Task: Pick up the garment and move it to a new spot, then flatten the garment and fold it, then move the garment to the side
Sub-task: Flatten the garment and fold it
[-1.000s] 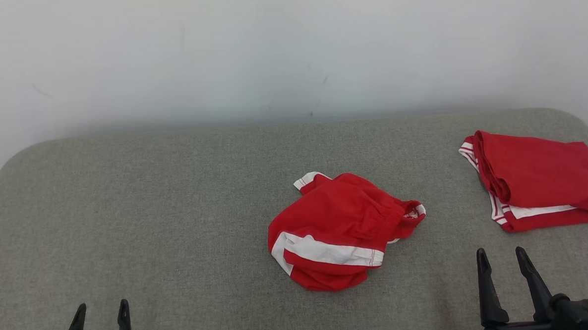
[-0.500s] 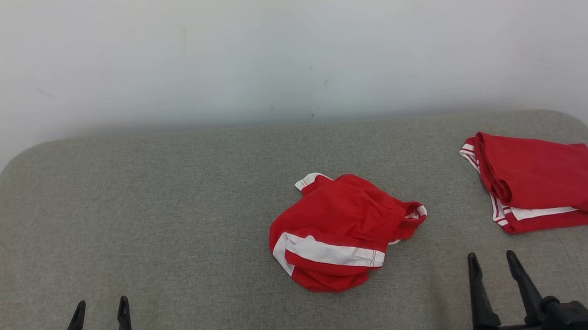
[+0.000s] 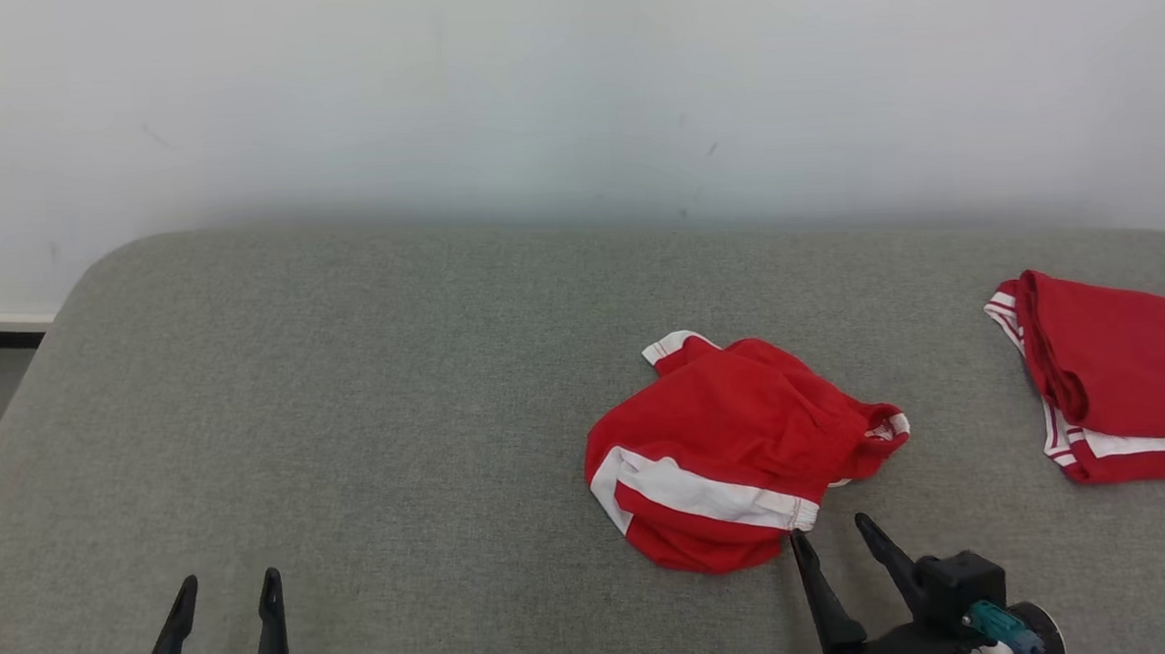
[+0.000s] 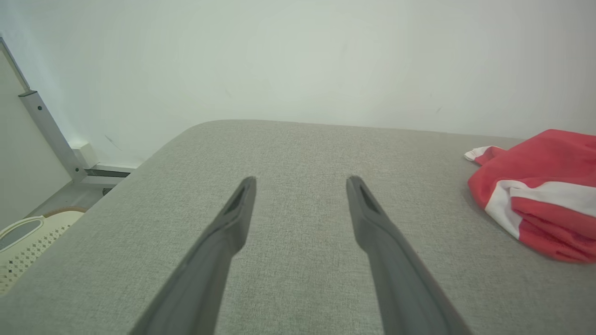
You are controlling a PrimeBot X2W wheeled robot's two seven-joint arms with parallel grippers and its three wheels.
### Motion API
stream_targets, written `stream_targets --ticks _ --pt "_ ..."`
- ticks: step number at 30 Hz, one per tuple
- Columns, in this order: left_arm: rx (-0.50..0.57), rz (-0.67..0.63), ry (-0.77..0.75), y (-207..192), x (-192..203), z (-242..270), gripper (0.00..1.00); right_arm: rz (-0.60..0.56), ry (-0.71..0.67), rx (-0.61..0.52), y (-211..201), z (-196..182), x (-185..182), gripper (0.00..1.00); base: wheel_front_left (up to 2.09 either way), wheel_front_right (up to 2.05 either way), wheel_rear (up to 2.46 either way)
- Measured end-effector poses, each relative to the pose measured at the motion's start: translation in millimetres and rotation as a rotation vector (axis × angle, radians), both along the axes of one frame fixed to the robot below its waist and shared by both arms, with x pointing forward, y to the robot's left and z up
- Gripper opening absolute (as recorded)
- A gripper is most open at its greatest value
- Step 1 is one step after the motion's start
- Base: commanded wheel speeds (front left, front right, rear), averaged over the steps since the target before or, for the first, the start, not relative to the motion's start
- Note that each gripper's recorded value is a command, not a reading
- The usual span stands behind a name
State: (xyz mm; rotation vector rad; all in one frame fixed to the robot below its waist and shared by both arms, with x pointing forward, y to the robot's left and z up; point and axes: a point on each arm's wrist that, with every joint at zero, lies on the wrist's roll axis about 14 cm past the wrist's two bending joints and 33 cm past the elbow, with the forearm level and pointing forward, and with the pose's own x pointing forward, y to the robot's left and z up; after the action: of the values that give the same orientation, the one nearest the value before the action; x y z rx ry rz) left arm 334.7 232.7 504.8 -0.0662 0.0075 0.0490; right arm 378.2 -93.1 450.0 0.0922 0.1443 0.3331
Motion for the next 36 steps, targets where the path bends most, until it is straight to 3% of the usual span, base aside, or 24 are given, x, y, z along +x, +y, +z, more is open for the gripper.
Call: stream_targets --ticks 8,9,10,16,25,26,31,36 --pt "-0.014 0.036 0.005 9.8 -4.6 -3.2 1.00 0.097 0.114 -0.050 27.5 -30.4 23.9 1.00 0.00 0.00 0.00" --pt "-0.016 0.040 0.008 10.5 -5.7 -4.4 1.00 0.107 0.118 -0.052 31.1 -31.5 26.0 0.35 0.00 0.00 0.00" --pt "-0.016 0.045 0.008 11.9 -6.1 -4.4 1.00 0.121 0.120 -0.058 35.1 -31.9 27.7 0.00 0.00 0.00 0.00" --pt "-0.021 0.072 0.007 19.5 -10.5 -4.7 1.00 0.186 0.054 -0.054 60.4 -8.9 45.1 0.00 0.00 0.00 0.00" --pt "-0.031 0.079 0.000 20.3 -13.6 -4.2 1.00 0.396 -0.215 0.023 141.8 88.1 51.6 0.00 0.00 0.00 0.00" --pt "-0.033 0.083 -0.002 21.2 -14.0 -4.0 1.00 0.439 -0.293 0.056 158.2 120.2 51.8 0.00 0.00 0.00 0.00" --pt "-0.030 0.083 -0.011 23.0 -13.1 -1.4 1.00 0.509 -0.457 0.135 180.7 188.1 45.0 0.00 0.00 0.00 0.00" --pt "-0.027 0.081 -0.019 23.0 -12.1 1.1 1.00 0.532 -0.487 0.162 184.0 198.6 33.8 0.00 0.00 0.00 0.00"
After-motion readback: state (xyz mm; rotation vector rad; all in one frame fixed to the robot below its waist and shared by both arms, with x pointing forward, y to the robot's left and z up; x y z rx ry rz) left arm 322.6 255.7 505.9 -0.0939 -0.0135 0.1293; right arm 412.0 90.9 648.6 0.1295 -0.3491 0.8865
